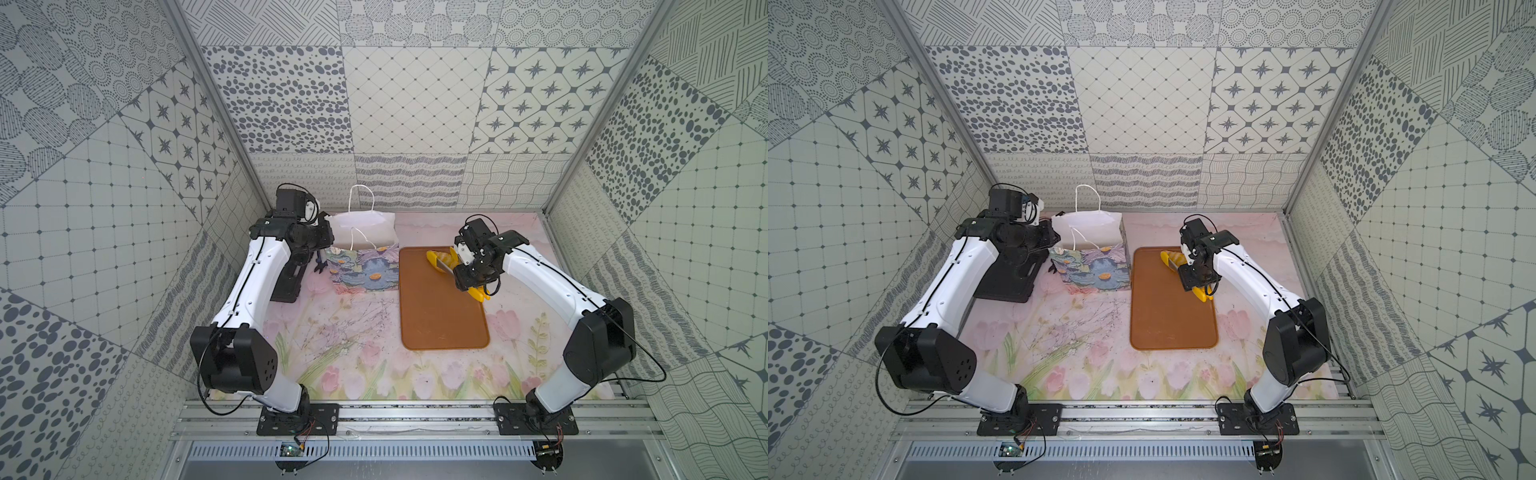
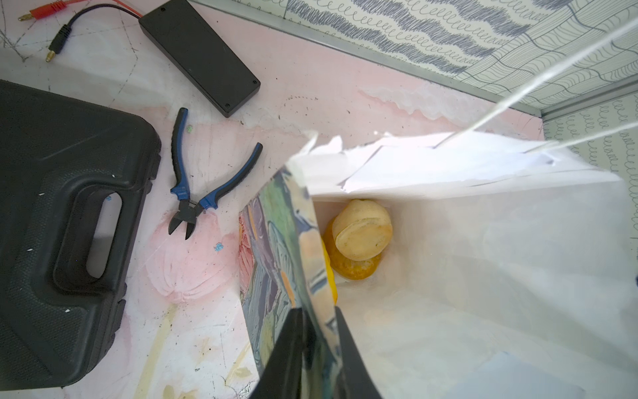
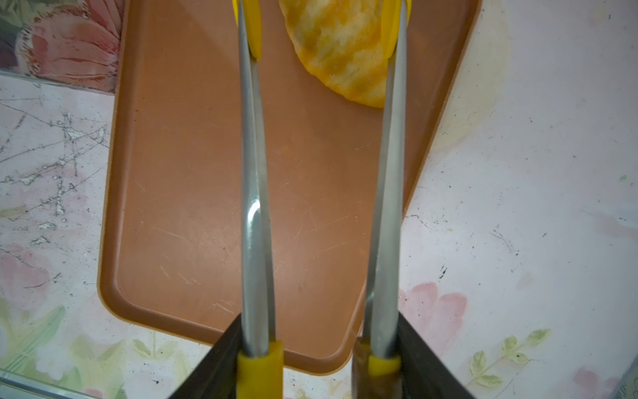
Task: Pack bread into a paper bag
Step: Pick up the fake bread from the plate.
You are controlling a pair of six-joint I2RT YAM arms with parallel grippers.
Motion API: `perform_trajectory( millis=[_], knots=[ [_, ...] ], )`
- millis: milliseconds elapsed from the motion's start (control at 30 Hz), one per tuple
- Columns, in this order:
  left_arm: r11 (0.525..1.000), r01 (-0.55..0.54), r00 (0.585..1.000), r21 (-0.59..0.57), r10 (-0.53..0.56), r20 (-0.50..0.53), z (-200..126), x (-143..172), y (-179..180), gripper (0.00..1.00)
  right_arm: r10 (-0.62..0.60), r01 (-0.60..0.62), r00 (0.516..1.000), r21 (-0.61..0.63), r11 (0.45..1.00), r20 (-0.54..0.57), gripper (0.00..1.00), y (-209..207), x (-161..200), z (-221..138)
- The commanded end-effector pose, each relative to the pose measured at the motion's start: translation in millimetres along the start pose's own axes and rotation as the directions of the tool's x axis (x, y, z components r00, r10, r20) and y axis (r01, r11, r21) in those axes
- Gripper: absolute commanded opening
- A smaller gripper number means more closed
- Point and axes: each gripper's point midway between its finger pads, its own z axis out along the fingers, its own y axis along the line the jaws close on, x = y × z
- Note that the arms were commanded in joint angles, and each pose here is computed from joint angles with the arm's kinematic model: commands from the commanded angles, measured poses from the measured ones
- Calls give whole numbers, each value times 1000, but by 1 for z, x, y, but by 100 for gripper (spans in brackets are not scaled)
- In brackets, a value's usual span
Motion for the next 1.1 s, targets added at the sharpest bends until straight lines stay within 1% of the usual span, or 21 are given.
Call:
perform_trajectory(
  millis=[0, 167, 433, 567, 767, 1067],
  knots=[
    [1000, -12, 1000, 10, 12, 10, -1, -6, -4, 16, -18, 18, 997, 5, 1000, 75, 63, -1, -24, -7],
    [1000, -13, 1000, 10, 13, 4, 1, -6, -3, 16, -38, 37, 999, 24, 999, 38, 63, -4, -22, -1],
    [1000, -15, 1000, 7, 15, 6, 0, -6, -3, 16, -31, 29, 998, 34, 999, 52, 63, -8, -19, -3],
    [1000, -15, 1000, 5, 15, 7, 0, -7, -2, 16, -39, 38, 999, 53, 998, 29, 63, -12, -12, 0],
    [1000, -18, 1000, 7, 18, 8, 0, -7, -3, 16, -14, 13, 1000, 23, 1000, 13, 63, -10, 2, 0],
    [1000, -23, 1000, 4, 23, 8, -1, -7, -3, 16, 21, -20, 1000, -44, 999, 17, 62, 0, 17, -17]
  ],
)
